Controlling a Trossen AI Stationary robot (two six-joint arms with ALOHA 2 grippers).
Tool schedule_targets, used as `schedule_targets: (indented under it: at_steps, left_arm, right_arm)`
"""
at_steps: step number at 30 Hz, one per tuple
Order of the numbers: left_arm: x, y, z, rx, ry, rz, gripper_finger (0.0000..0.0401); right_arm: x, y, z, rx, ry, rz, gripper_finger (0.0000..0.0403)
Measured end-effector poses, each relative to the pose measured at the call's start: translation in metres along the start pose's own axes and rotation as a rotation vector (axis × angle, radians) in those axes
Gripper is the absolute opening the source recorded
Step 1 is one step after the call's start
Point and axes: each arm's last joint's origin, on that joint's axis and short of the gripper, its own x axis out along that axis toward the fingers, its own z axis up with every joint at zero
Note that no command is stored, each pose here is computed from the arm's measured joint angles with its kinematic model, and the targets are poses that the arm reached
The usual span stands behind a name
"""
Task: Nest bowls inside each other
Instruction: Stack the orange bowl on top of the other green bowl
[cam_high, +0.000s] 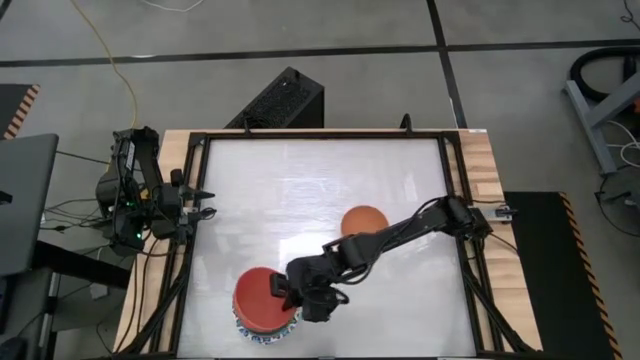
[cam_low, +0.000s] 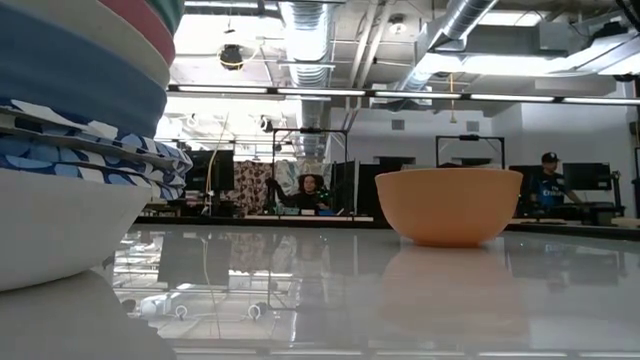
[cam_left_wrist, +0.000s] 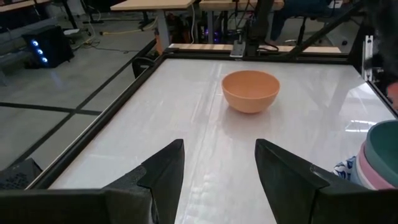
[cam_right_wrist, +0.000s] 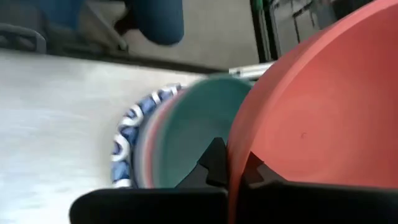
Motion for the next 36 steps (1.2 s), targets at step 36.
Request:
schedule_targets:
  at_steps: [36]
  left_arm:
    - [0.0,0.0,0.0,0.0,0.001,0.0,0.0187]
  right_arm:
    - [0.027,0.012,-0.018,0.236,0.142,0.156,0.0054]
